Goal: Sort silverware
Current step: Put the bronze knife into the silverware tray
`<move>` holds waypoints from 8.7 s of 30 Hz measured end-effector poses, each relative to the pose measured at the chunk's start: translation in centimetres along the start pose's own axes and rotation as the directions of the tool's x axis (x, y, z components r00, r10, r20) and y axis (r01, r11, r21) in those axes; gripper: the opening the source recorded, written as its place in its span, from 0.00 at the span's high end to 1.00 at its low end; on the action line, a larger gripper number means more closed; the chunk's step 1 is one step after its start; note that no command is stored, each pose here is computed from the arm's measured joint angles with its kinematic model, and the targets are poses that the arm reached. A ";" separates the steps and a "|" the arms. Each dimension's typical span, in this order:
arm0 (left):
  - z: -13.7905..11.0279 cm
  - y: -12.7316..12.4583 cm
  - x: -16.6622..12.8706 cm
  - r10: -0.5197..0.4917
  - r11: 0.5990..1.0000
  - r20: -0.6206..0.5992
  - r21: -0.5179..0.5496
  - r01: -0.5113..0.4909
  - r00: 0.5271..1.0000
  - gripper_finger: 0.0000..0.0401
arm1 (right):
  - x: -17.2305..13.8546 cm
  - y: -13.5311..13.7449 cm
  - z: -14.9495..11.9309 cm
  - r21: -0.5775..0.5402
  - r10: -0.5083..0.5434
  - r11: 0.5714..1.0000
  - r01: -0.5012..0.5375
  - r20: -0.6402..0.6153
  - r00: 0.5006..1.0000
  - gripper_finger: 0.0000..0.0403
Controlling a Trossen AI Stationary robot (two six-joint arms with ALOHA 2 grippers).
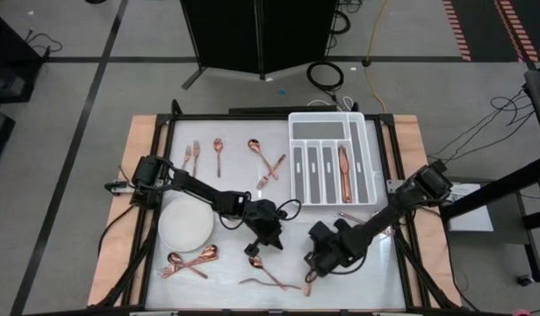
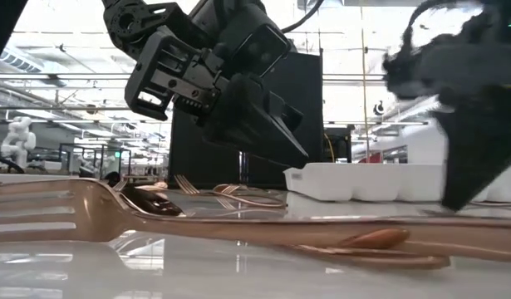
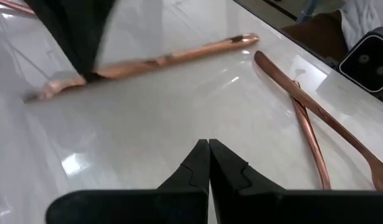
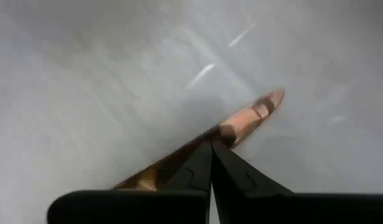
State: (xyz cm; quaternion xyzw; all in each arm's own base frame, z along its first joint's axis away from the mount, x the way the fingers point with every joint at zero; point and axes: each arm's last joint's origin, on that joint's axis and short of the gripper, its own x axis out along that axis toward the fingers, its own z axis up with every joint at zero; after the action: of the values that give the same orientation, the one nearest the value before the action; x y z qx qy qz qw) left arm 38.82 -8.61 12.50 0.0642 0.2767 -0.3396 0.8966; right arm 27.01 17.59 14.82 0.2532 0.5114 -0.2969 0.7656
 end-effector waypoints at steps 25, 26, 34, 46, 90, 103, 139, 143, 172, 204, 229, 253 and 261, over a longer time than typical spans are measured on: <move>0.0 0.0 0.0 -0.001 1.000 -0.003 0.004 0.001 1.000 1.00 | -1.5 4.0 -3.3 -0.525 0.252 0.799 -0.294 -0.151 0.956 1.00; 0.0 0.0 0.0 -0.001 1.000 -0.004 0.004 0.001 1.000 1.00 | -1.2 4.0 -3.4 -0.532 0.240 0.797 -0.285 -0.154 0.958 1.00; 0.0 0.0 0.0 -0.001 1.000 -0.003 0.004 0.001 1.000 1.00 | 0.7 4.4 -2.8 -0.415 0.224 0.870 -0.268 -0.152 0.963 1.00; 0.0 0.0 0.0 -0.001 1.000 -0.003 0.004 0.001 1.000 1.00 | 2.4 3.6 0.3 -0.206 0.160 0.963 -0.174 -0.085 0.983 1.00; 0.6 -1.1 0.5 -0.020 0.996 0.029 0.085 0.017 0.999 1.00 | 2.6 -0.7 5.5 0.014 -0.137 0.990 0.139 0.280 0.950 1.00; 0.5 -1.1 0.5 -0.022 0.997 0.017 0.079 0.021 1.000 1.00 | 5.1 -2.3 6.0 0.022 -0.194 0.981 0.193 0.171 0.966 1.00; 0.4 -1.3 0.6 -0.024 0.997 0.011 0.079 0.023 1.000 1.00 | -3.3 4.0 -0.1 -0.016 0.063 0.997 -0.070 -0.264 0.962 1.00; 0.4 -1.3 0.6 -0.024 0.997 0.010 0.078 0.023 1.000 1.00 | -2.5 4.6 -0.8 -0.057 0.085 0.992 -0.110 -0.337 0.938 1.00; 0.4 -1.3 0.6 -0.025 0.997 0.007 0.077 0.024 1.000 1.00 | -1.2 5.5 1.0 -0.103 0.155 0.978 -0.183 -0.237 0.959 1.00; 0.1 -1.4 0.6 -0.032 0.998 -0.024 0.062 0.033 0.999 1.00 | 1.7 6.1 0.7 -0.212 0.177 0.931 -0.297 -0.450 0.875 1.00; 0.1 -1.4 0.6 -0.031 0.997 -0.022 0.063 0.033 0.999 1.00 | 3.7 5.3 7.1 -0.283 0.203 0.931 -0.231 -0.123 0.971 1.00; 0.1 -0.9 1.9 0.234 0.963 0.033 -0.145 -0.227 0.972 0.68 | -4.8 3.1 2.2 -0.265 0.018 0.964 0.005 0.085 0.996 1.00; -1.4 -0.2 3.2 0.336 0.904 0.018 -0.288 -0.317 0.942 0.56 | -4.8 3.1 2.2 -0.264 0.024 0.964 0.000 0.085 0.996 1.00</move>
State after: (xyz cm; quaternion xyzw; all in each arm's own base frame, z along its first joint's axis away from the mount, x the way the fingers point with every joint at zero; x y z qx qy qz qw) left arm 40.04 -10.17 9.66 -0.0296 0.2772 -0.1442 0.9495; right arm 29.16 19.20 20.29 0.1388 0.5106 -0.2323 0.8161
